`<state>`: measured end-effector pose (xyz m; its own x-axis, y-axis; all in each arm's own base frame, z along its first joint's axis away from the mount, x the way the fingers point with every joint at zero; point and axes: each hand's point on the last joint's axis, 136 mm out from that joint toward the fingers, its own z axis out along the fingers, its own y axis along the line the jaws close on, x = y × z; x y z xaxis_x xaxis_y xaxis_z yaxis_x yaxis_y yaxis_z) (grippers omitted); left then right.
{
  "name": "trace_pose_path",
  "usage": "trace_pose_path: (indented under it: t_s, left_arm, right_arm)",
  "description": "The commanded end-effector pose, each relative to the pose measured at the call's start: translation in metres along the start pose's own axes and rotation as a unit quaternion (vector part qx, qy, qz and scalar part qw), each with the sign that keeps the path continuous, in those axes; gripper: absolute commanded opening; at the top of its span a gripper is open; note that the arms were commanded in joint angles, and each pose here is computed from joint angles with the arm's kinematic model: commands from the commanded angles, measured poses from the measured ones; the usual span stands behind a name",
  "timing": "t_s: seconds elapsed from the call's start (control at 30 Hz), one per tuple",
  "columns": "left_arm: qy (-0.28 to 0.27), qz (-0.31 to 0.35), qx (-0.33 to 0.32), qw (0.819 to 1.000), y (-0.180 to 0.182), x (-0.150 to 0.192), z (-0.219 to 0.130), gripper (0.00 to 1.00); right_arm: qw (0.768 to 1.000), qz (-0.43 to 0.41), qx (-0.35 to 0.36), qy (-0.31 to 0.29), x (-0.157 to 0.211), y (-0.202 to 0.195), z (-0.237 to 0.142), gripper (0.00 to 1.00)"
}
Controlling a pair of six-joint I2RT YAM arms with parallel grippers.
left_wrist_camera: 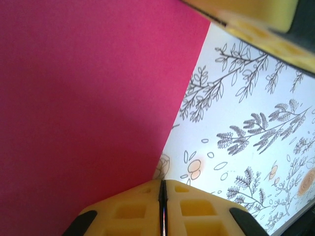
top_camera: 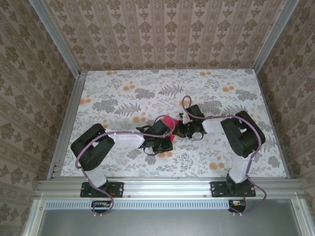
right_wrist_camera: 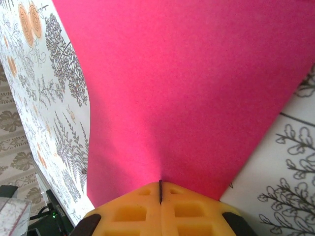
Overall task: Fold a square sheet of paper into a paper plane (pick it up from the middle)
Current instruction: Fold the square sheet of paper in half at the center of the table.
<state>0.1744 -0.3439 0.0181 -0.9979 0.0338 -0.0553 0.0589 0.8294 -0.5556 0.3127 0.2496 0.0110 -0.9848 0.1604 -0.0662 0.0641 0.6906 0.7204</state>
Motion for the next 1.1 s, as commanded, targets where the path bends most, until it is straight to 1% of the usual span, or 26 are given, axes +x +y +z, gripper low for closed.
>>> trace_pose_path:
  t_s: [0.0,0.17,0.23,0.3,0.43,0.5,0.57,0.7,0.77,0.93,1.07]
  left_arm:
    - [0.038,-0.022,-0.043,0.998,0.027,0.029,0.001,0.11]
    - [0.039,-0.026,-0.047,0.998,0.032,0.038,-0.002,0.11]
    - [0.03,-0.029,-0.036,0.998,0.029,0.036,-0.006,0.11]
    - [0.009,-0.021,-0.013,1.0,0.015,0.024,-0.013,0.11]
    - [-0.053,0.013,0.026,0.998,-0.025,-0.01,-0.036,0.11]
    - [-0.074,0.02,0.03,0.997,-0.032,-0.022,-0.042,0.11]
    - [-0.084,0.016,0.024,0.996,-0.03,-0.031,-0.043,0.11]
    - [-0.087,-0.004,0.001,0.996,-0.012,-0.04,-0.034,0.1]
    - [-0.082,-0.005,0.008,0.997,-0.013,-0.042,-0.027,0.1]
    - [-0.055,-0.002,0.017,0.998,-0.015,-0.037,-0.011,0.1]
    - [-0.037,-0.008,0.009,0.999,-0.007,-0.028,-0.001,0.1]
  right_arm:
    - [0.995,0.04,0.094,0.013,0.016,-0.058,0.011,0.06]
    - [0.995,0.04,0.09,0.014,0.017,-0.057,0.011,0.06]
    - [0.995,0.039,0.086,0.013,0.016,-0.056,0.011,0.06]
    - [0.996,0.037,0.081,0.012,0.015,-0.053,0.011,0.06]
    - [0.997,0.041,0.065,0.008,0.011,-0.045,0.011,0.06]
    - [0.997,0.042,0.063,0.007,0.011,-0.044,0.011,0.06]
    - [0.997,0.044,0.064,0.009,0.012,-0.045,0.011,0.06]
    - [0.997,0.045,0.064,0.01,0.013,-0.047,0.012,0.06]
    - [0.997,0.045,0.064,0.011,0.013,-0.046,0.012,0.06]
    - [0.997,0.045,0.064,0.01,0.013,-0.046,0.012,0.06]
    - [0.997,0.046,0.065,0.011,0.013,-0.047,0.012,0.06]
